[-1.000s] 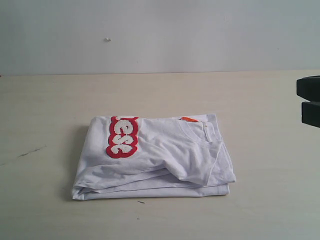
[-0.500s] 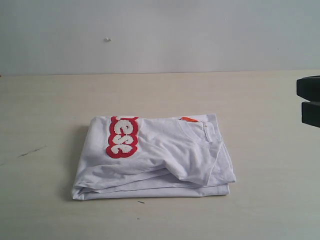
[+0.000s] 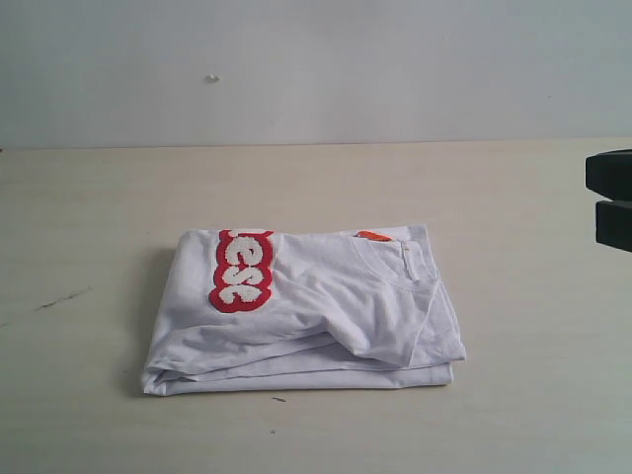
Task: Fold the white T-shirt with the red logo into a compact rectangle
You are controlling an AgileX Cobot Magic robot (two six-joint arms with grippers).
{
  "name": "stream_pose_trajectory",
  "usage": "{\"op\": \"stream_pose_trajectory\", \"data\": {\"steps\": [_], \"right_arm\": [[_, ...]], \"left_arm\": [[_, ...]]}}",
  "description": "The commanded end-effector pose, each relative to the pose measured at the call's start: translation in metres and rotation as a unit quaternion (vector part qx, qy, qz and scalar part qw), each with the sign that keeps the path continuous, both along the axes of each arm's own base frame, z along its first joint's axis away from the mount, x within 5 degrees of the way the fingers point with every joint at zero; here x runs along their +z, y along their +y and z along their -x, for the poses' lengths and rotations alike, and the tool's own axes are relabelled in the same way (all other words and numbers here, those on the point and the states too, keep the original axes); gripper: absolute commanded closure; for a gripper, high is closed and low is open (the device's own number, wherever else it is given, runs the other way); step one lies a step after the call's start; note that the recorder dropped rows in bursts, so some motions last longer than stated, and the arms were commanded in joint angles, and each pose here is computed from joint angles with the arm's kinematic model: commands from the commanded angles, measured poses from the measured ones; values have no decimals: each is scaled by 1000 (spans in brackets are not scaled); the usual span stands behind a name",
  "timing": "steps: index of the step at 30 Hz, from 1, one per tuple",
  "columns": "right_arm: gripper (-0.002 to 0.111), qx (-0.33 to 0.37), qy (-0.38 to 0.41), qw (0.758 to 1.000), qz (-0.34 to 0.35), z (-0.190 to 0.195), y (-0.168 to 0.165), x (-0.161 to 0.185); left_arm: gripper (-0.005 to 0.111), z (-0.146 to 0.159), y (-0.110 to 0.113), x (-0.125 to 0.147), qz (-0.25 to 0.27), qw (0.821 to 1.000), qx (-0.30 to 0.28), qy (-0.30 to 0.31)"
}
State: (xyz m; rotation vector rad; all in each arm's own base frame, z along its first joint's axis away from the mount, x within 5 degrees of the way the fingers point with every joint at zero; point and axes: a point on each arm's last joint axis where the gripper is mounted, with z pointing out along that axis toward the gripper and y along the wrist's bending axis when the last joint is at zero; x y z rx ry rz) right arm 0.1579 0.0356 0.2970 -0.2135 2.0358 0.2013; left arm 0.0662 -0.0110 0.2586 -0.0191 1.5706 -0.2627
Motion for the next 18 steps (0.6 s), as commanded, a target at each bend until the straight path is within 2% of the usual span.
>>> {"op": "stream_pose_trajectory", "data": {"steps": [1, 6, 8, 10, 13, 18], "right_arm": [[108, -3, -5, 1000, -1, 0, -1, 0], [108, -3, -5, 1000, -1, 0, -1, 0], [108, -3, -5, 1000, -1, 0, -1, 0], [108, -3, -5, 1000, -1, 0, -1, 0], [108, -3, -6, 1000, -1, 0, -1, 0], [108, -3, -6, 1000, -1, 0, -1, 0]], "left_arm": [[107, 6, 5, -28, 17, 999, 32, 28], [107, 9, 6, -59, 6, 998, 36, 43], [107, 10, 6, -59, 7, 999, 36, 34], [107, 11, 5, -65, -8, 997, 34, 65], [107, 11, 6, -66, -28, 997, 36, 69], [107, 12, 6, -74, -36, 992, 33, 116]]}}
